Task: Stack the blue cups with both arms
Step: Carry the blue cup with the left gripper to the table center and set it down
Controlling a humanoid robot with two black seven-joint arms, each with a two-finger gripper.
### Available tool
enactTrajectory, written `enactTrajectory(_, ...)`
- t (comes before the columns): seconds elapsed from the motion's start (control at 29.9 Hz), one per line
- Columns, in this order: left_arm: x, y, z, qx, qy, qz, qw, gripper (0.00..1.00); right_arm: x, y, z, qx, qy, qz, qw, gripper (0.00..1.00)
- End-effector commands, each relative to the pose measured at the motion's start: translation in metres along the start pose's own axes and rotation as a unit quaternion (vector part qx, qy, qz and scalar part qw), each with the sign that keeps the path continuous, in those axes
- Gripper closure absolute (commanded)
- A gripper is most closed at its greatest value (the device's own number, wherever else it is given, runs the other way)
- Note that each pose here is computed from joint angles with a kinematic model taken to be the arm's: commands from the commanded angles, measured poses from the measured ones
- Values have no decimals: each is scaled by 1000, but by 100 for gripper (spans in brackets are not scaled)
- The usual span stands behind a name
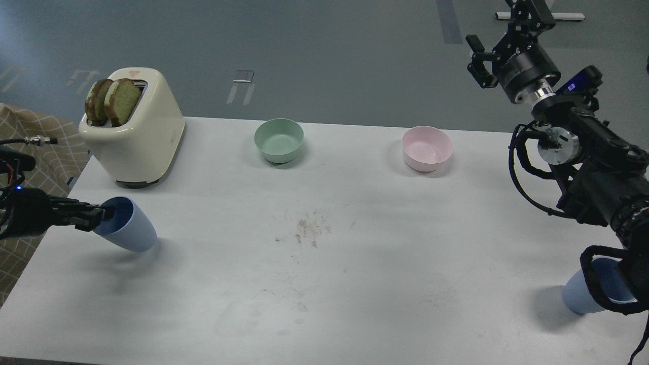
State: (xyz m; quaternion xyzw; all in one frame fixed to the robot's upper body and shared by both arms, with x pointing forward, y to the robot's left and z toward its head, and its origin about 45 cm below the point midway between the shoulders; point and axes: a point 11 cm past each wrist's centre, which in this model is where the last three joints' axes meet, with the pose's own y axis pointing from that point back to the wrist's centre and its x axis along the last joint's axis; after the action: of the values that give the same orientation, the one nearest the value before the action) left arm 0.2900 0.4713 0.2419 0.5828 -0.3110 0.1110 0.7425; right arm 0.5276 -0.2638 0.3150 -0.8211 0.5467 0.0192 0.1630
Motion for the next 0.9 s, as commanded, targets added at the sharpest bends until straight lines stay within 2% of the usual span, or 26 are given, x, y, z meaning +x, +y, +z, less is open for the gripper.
enactTrajectory(0.0, 55, 10, 41, -44, -52, 41, 997, 100, -16, -27, -50, 44, 17, -27, 999, 0)
enactTrajectory(0.07, 73, 13, 55, -58, -68, 49, 995, 100, -24, -37, -68, 58, 24, -37, 997, 0)
enactTrajectory(0.17, 115, 16, 100, -103, -116, 64, 986, 100, -49, -56, -97, 71, 56, -71, 993, 0)
enactTrajectory(0.3, 147, -3, 158, -165, -174, 75, 968, 100, -78, -70, -110, 65, 95, -110, 987, 0)
enactTrajectory(0.6, 155, -69, 262, -242, -311, 51, 918, 100, -119, -88, -133, 82, 113, -147, 979, 0)
enactTrajectory(0.77, 153, -97, 298, -268, -329, 41, 904, 100, -126, -90, -131, 78, 118, -155, 978, 0)
enactTrajectory(0.87, 158, -120, 311, -258, -346, 38, 901, 100, -127, -90, -131, 77, 119, -156, 977, 0)
